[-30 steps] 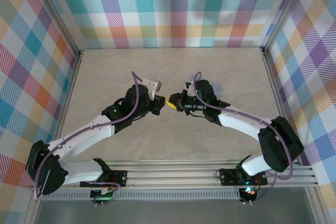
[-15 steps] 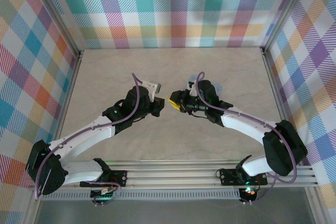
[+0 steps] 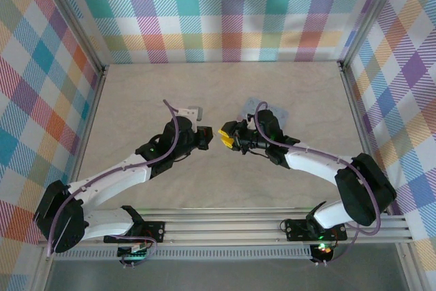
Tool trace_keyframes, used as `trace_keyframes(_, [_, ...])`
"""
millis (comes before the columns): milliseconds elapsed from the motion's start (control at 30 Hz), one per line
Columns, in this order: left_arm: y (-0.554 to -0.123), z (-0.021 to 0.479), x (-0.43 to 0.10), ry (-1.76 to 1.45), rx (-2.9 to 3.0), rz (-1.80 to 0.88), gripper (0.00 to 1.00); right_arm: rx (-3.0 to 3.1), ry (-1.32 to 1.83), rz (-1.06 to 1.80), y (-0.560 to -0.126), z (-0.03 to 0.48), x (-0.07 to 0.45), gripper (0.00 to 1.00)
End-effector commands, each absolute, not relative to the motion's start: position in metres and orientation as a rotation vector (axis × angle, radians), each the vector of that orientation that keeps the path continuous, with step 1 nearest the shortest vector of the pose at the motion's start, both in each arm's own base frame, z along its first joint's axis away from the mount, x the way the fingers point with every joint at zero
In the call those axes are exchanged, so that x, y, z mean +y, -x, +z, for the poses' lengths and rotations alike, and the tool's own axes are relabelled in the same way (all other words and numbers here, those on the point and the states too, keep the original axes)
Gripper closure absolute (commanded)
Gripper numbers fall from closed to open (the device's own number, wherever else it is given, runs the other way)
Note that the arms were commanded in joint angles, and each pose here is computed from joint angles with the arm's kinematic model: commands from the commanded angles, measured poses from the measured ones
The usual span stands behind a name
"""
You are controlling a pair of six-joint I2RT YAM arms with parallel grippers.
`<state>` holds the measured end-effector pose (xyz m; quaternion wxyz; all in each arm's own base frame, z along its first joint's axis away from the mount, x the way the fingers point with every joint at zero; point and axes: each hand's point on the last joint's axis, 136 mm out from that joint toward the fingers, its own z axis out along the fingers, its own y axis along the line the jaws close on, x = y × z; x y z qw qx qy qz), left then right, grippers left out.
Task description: Unlock a padlock with a key
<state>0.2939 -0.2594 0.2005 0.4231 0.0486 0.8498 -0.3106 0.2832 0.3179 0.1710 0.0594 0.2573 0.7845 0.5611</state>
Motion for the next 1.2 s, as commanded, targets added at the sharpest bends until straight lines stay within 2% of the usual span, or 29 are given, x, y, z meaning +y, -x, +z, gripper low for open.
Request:
trace_keyframes(0, [-0.299,0.211,-0.264,-0.037,2.070,-0.842,1.00,2.318,-0.838,1.739,-0.285,0.180,0.317,0.63])
trace_keyframes(167, [-0.300,0.212,-0.264,-0.003,2.055,-0.867,1.00,2.321,-0.864,1.746,-0.287,0.178,0.319,0.60])
trace_keyframes(533, [-0.302,0.201,-0.271,0.052,2.057,-0.939,1.00,2.311,-0.876,1.789,-0.294,0.181,0.328,0.59])
trace_keyframes(1167, [-0.292,0.182,-0.268,0.072,2.081,-0.971,1.00,2.259,-0.903,1.808,-0.305,0.186,0.332,0.71])
